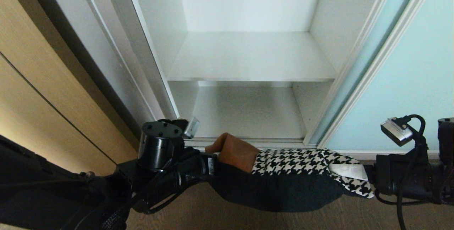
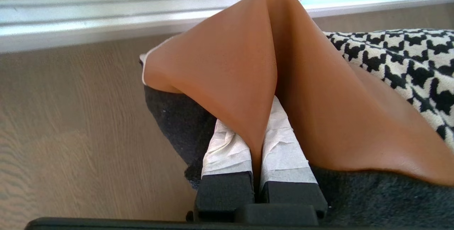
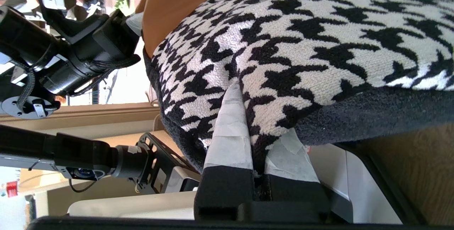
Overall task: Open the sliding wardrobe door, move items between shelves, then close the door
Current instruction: Place the pillow on the lower shelf
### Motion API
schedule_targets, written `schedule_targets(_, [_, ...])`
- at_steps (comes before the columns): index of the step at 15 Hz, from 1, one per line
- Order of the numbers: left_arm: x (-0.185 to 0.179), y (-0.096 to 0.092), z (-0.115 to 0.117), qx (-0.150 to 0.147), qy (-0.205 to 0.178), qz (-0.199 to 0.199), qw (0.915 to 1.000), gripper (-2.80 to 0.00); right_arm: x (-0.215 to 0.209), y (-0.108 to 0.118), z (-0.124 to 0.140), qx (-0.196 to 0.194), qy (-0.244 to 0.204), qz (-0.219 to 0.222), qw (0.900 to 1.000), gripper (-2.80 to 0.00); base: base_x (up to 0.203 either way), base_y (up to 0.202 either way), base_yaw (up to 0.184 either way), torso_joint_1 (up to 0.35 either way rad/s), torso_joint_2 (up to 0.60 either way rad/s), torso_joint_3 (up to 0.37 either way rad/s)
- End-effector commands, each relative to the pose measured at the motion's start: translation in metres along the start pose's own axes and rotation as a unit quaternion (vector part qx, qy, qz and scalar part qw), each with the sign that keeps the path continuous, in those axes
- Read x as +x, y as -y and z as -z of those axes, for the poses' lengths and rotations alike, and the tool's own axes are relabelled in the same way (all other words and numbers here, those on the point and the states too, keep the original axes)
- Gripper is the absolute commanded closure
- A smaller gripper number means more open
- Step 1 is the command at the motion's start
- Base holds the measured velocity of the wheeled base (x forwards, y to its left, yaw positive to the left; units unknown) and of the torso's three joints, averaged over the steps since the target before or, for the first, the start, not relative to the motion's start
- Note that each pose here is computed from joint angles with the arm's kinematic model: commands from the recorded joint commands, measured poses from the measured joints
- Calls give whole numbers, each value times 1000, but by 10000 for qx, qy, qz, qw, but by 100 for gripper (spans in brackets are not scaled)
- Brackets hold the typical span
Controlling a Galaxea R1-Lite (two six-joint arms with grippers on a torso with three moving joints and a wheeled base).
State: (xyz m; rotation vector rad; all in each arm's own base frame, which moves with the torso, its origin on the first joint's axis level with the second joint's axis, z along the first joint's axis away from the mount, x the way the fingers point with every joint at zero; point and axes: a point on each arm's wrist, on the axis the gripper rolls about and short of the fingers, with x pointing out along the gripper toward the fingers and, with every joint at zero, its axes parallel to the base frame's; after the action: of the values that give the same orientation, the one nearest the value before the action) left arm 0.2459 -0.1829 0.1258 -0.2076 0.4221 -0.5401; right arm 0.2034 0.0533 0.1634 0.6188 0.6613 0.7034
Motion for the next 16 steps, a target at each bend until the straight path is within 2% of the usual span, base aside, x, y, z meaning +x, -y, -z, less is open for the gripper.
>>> schedule_targets(1, [1, 0, 0, -12, 12, 2, 10000, 0, 1, 0, 1, 17, -26, -20, 10000, 0, 0, 0, 0, -1, 1, -192])
schedule_targets(9, [5, -1, 3, -4, -29, -21, 10000, 0, 2, 2, 2, 44, -56, -2, 10000, 0, 0, 0, 0, 2, 3, -195])
schedule_targets(11, [11, -3, 10, 3, -159, -69, 9999, 0, 3, 3, 2, 70, -92, 9, 9999, 0, 0, 0, 0, 3, 1, -186])
schedule_targets(16, [20, -8, 14, -34, -50, -163, 9998, 0, 16, 11, -1, 97, -151, 29, 9998, 0, 0, 0, 0, 1, 1, -40])
